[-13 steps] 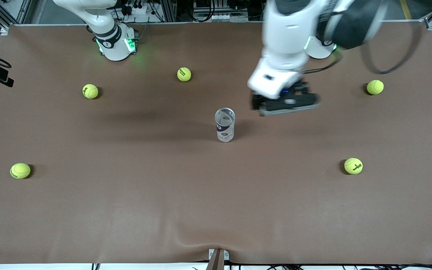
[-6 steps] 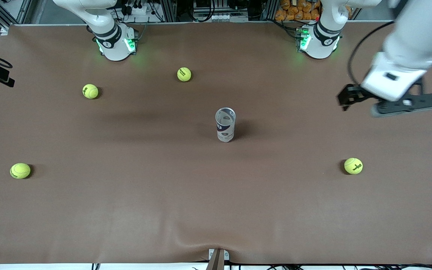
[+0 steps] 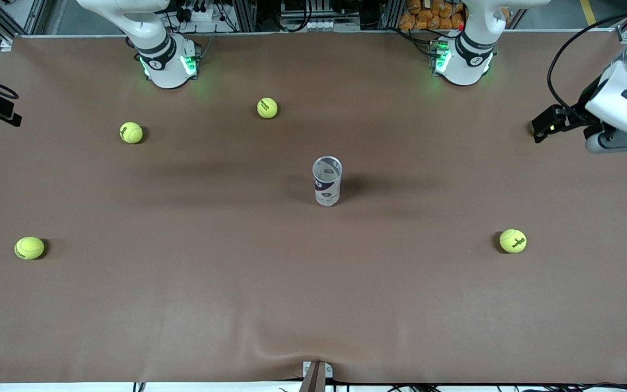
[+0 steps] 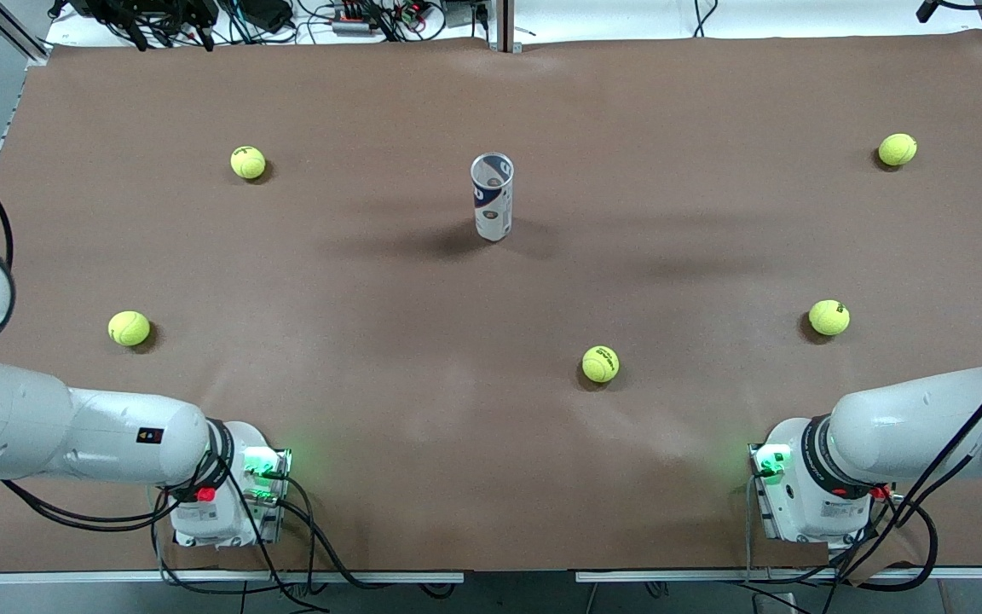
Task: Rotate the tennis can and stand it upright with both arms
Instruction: 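Open the left gripper and lift it away from the can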
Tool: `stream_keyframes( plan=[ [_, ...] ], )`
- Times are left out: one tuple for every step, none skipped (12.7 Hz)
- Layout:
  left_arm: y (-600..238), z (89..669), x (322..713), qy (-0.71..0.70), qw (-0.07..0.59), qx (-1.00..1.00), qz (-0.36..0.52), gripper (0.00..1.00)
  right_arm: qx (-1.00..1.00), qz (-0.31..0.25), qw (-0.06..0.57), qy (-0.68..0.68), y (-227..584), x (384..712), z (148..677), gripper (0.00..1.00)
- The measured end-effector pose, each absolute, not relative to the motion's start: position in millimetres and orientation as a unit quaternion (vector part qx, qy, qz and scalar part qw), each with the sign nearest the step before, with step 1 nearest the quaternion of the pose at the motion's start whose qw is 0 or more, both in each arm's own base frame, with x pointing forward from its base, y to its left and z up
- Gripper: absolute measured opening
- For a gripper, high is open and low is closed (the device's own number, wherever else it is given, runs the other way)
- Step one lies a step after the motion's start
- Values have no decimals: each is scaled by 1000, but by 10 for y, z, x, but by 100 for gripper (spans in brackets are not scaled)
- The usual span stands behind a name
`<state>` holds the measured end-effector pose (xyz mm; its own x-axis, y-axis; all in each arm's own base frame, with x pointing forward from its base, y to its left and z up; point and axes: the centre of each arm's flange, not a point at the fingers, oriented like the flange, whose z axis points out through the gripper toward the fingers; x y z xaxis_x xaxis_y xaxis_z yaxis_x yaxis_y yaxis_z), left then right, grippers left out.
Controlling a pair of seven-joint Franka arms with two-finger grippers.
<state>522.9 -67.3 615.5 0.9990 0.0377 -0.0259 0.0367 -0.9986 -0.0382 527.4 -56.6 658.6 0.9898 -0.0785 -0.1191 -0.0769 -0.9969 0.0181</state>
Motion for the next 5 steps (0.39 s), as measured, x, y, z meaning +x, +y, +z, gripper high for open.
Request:
stream_keyframes(
  plan=[
    [-622, 6160, 5160, -17, 13, -1000, 12, 100, 997, -60, 7, -39, -566, 5274, 6586, 100],
    [-578, 6169, 5123, -16, 12, -1000, 12, 100, 997, -60, 7, -39, -566, 5274, 6586, 100],
    [-548, 6178, 5105, -13, 11, -1000, 11, 100, 997, -60, 7, -39, -566, 5274, 6586, 100],
    [-530, 6190, 5105, -3, 11, -1000, 10, 100, 997, -60, 7, -39, -566, 5274, 6586, 100],
    [-514, 6207, 5107, 4, 11, -1000, 9, 100, 997, -60, 7, -39, -565, 5274, 6586, 100]
  ],
)
